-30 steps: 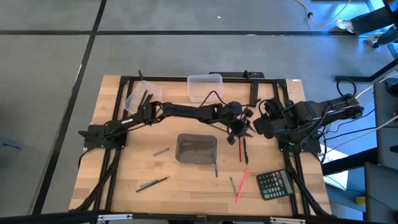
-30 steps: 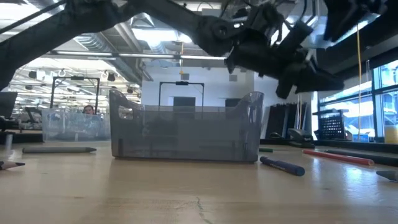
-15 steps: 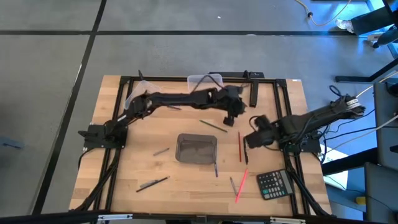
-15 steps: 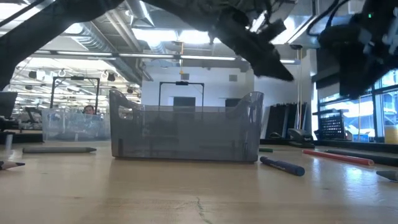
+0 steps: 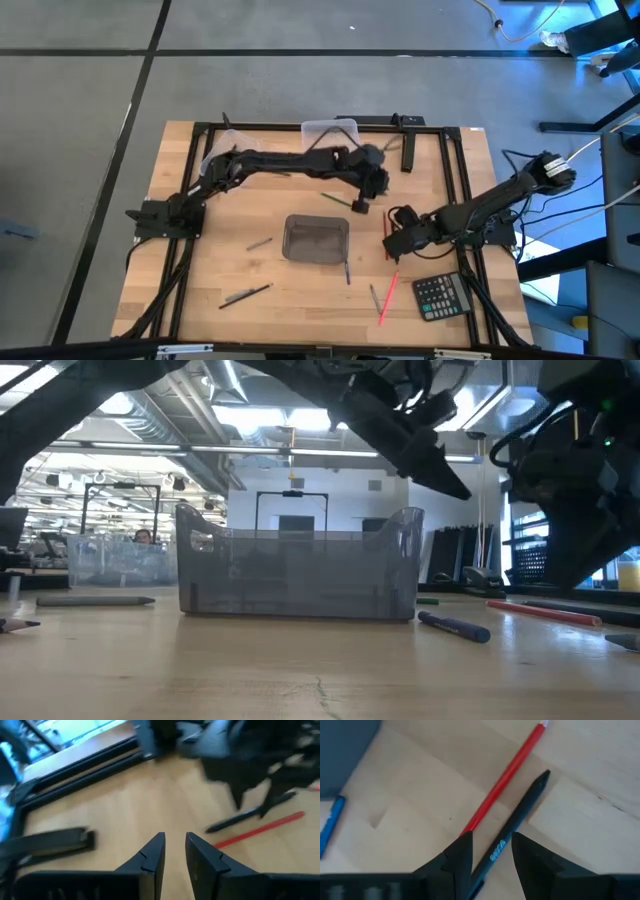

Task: Sort crayons/erasers/pens/pencils in bins
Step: Put the black pen into the left transparent bin

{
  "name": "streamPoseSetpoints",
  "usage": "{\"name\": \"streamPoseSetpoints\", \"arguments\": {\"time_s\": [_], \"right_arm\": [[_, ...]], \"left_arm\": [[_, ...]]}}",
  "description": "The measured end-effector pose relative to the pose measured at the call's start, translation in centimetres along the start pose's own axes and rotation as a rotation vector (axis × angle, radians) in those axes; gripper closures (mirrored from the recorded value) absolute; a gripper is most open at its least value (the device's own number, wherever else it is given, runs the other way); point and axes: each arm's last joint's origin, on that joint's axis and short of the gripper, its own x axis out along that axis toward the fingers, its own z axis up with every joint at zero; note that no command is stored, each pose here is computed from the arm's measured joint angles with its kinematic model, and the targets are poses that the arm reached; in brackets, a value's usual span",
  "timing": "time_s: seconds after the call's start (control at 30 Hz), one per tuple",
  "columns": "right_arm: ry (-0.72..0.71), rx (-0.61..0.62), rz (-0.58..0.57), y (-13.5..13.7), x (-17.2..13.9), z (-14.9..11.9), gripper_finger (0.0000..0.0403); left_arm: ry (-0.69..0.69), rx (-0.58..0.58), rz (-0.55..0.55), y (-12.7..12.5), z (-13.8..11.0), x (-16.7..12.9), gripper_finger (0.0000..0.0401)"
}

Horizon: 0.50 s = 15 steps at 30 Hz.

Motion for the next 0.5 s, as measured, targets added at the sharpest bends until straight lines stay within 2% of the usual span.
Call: {"name": "streamPoseSetpoints", "arguments": {"time_s": [0.2,0.4,0.5], "right_arm": [[0.041,-0.022,-0.071,-0.1,1.4,-0.5,0.0262],[0.047,-0.045,-0.135,-0.1,2.5,-0.8,0.0262],[0.052,-0.075,-0.156,-0.2,2.6,-0.9,0.0275]], "left_arm": [[-0.03,0.019,0.009,-1.0,-0.1,0.8,0.0339],[-0.01,0.014,0.055,-0.5,-0.4,0.7,0.0339],[-0.004,0.008,0.075,0.1,-0.7,0.6,0.0339]]}}
